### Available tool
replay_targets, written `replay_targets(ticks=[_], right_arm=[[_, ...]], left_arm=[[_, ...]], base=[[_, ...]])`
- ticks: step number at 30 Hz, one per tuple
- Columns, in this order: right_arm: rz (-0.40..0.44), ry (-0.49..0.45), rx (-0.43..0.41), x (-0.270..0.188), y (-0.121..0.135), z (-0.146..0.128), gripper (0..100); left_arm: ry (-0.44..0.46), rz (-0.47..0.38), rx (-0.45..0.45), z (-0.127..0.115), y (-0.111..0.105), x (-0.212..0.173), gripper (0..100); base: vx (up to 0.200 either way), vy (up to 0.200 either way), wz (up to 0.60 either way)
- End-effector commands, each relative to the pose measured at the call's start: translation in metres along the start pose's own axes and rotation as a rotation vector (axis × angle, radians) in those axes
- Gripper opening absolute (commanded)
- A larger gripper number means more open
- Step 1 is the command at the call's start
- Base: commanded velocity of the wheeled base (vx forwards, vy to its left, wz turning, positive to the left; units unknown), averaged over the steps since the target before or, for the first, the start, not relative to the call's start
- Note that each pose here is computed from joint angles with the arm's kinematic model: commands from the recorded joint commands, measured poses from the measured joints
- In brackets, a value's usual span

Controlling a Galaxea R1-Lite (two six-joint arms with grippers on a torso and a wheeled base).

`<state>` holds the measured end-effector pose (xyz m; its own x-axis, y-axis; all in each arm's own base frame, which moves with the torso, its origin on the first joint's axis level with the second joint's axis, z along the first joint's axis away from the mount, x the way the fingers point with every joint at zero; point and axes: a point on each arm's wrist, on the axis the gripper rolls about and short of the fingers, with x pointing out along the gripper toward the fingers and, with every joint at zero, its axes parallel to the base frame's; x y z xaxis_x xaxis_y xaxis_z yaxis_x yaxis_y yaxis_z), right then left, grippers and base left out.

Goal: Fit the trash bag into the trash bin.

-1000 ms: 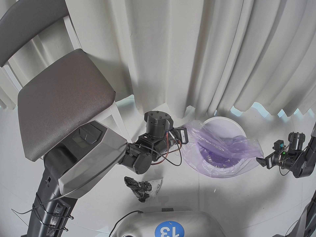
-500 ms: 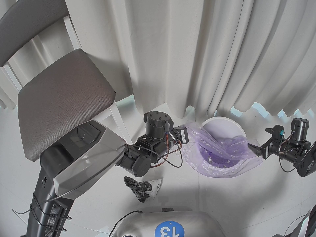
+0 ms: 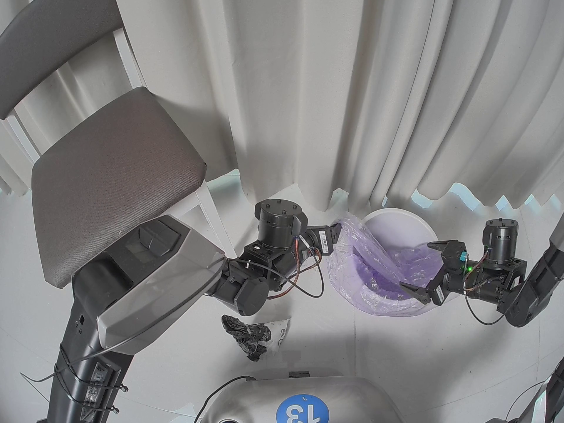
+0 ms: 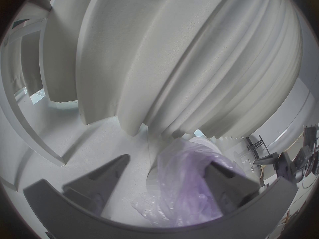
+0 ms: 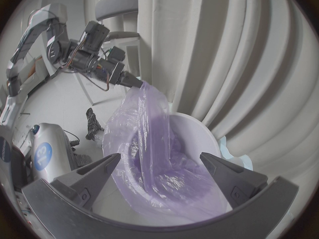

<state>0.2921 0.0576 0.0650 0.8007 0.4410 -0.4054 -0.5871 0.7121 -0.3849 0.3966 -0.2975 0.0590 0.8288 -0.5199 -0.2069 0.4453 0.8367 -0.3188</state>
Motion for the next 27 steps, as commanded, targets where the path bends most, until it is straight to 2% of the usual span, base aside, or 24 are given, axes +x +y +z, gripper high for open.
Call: replay_targets(ticks=[1, 12, 13, 15, 17, 19, 27], right_arm=[[0.053, 0.017, -0.004, 0.029, 0.010, -0.028, 100], [0.068, 0.037, 0.009, 0.059, 0.015, -0.056, 100], [0.061, 0.021, 0.007, 0.061, 0.014, -0.056, 0], [0.054, -0.026, 0.004, 0.067, 0.009, -0.051, 0], [0.054, -0.026, 0.004, 0.067, 0.009, -0.051, 0], [0.019, -0.075, -0.002, 0.069, -0.008, -0.029, 0], [0.012, -0.078, 0.001, 0.070, -0.046, 0.021, 0]], left_arm=[[-0.001, 0.021, -0.002, -0.001, 0.009, -0.008, 100], [-0.020, 0.027, -0.002, 0.004, 0.008, -0.032, 100], [-0.021, 0.029, -0.002, 0.004, 0.009, -0.033, 100], [-0.021, 0.030, -0.002, 0.005, 0.010, -0.035, 100], [-0.021, 0.030, -0.002, 0.005, 0.010, -0.035, 100], [-0.024, 0.035, -0.005, 0.007, 0.011, -0.037, 100], [-0.007, 0.045, -0.003, 0.000, 0.013, -0.040, 100]], base=[[0.000, 0.000, 0.00], [0.000, 0.000, 0.00], [0.000, 0.000, 0.00], [0.000, 0.000, 0.00], [0.000, 0.000, 0.00], [0.000, 0.000, 0.00], [0.000, 0.000, 0.00]])
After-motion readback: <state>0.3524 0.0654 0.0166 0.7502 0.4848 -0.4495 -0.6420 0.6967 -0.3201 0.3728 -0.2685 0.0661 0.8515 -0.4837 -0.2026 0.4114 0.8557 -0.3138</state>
